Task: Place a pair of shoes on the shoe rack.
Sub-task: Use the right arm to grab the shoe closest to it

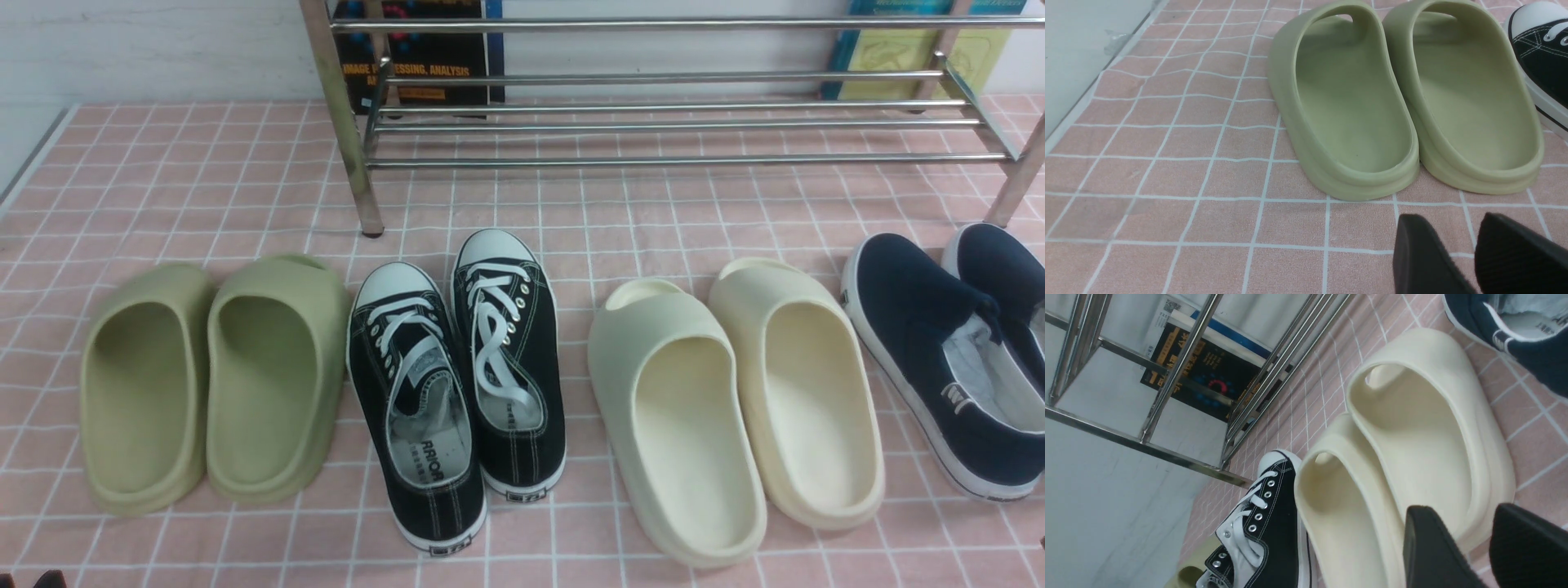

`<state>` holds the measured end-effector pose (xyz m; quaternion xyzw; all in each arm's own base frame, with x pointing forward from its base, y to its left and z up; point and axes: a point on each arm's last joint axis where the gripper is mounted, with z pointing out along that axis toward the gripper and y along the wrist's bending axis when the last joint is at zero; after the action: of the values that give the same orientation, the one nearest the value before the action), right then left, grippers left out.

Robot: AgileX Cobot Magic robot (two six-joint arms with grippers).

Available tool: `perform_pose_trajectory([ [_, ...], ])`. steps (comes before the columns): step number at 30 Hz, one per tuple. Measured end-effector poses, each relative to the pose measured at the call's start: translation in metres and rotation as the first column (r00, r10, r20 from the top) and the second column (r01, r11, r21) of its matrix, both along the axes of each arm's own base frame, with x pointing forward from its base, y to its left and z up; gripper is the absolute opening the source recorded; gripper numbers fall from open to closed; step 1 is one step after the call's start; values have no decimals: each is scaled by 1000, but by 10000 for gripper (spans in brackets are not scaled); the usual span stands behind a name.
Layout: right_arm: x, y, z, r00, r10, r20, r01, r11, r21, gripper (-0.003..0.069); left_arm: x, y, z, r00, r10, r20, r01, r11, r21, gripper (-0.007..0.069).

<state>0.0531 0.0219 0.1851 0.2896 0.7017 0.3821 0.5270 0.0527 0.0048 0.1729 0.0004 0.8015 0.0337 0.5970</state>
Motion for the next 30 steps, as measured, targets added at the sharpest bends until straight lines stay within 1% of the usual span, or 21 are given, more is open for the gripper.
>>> perform_pose_trajectory([
  [4, 1, -3, 2, 998, -15, 57, 22, 992, -127, 237, 0, 0, 0, 1000, 0, 0, 0, 1000, 0, 240],
  [5, 1, -3, 2, 998, -15, 57, 23, 991, -129, 237, 0, 0, 0, 1000, 0, 0, 0, 1000, 0, 240],
  [6, 1, -4, 4, 997, -4, 74, 19, 980, -197, 237, 0, 0, 0, 1000, 0, 0, 0, 1000, 0, 240],
  [8, 0, -4, 12, 994, 15, 106, 16, 958, -286, 219, 0, 0, 0, 1000, 0, 0, 0, 1000, 0, 240],
  [10, -1, -4, 33, 990, 33, 134, 22, 922, -386, 168, 0, 0, 0, 1000, 0, 0, 0, 1000, 0, 240],
  [11, -1, -4, 35, 989, 33, 143, 25, 922, -387, 168, 0, 0, 0, 1000, 0, 0, 0, 1000, 0, 240],
  [12, 1, -5, 52, 990, 48, 136, 21, 883, -469, 102, 0, 0, 0, 1000, 0, 0, 0, 1000, 0, 240],
  [13, 5, -5, 68, 993, 73, 88, -12, 835, -551, 36, 0, 0, 0, 1000, 0, 0, 0, 1000, 0, 240],
  [14, 6, -5, 80, 993, 81, 81, -19, 810, -586, 13, 0, 0, 0, 1000, 0, 0, 0, 1000, 0, 240],
  [15, 11, -6, 94, 995, 94, 34, -51, 767, -640, -8, 0, 0, 0, 1000, 0, 0, 0, 1000, 0, 240],
  [16, 19, -8, 108, 993, 103, -64, -119, 703, -701, -17, 0, 0, 0, 1000, 0, 0, 0, 1000, 0, 240],
  [17, 18, -8, 112, 993, 103, -49, -108, 704, -702, -17, 0, 0, 0, 1000, 0, 0, 0, 1000, 0, 240],
  [18, 25, -9, 120, 986, 102, -135, -169, 658, -734, -18, 0, 0, 0, 1000, 0, 0, 0, 1000, 0, 240],
  [19, 32, -12, 139, 973, 90, -213, -223, 609, -762, -19, 0, 0, 0, 1000, 0, 0, 0, 1000, 0, 240],
  [21, 46, -18, 155, 930, 61, -361, -335, 542, -771, -19, 0, 0, 0, 1000, 0, 0, 0, 1000, 0, 240],
  [22, 58, -20, 160, 877, 48, -479, -432, 517, -739, -19, 0, 0, 0, 1000, 0, 0, 0, 1000, 0, 240],
  [23, 61, -20, 162, 876, 46, -480, -433, 515, -740, -19, 0, 0, 0, 1000, 0, 0, 0, 1000, 0, 240],
  [24, 73, -22, 167, 815, 39, -578, -516, 503, -693, -19, 0, 0, 0, 1000, 0, 0, 0, 1000, 0, 240],
  [25, 83, -22, 169, 780, 39, -624, -556, 502, -663, -19, 0, 0, 0, 1000, 0, 0, 0, 1000, 0, 240],
  [27, 104, -22, 170, 731, 46, -681, -605, 505, -615, -19, 0, 0, 0, 1000, 0, 0, 0, 1000, 0, 240],
  [30, 134, -22, 158, 678, 53, -733, -649, 510, -564, -15, 0, 0, 0, 1000, 0, 0, 0, 1000, 0, 240],
])
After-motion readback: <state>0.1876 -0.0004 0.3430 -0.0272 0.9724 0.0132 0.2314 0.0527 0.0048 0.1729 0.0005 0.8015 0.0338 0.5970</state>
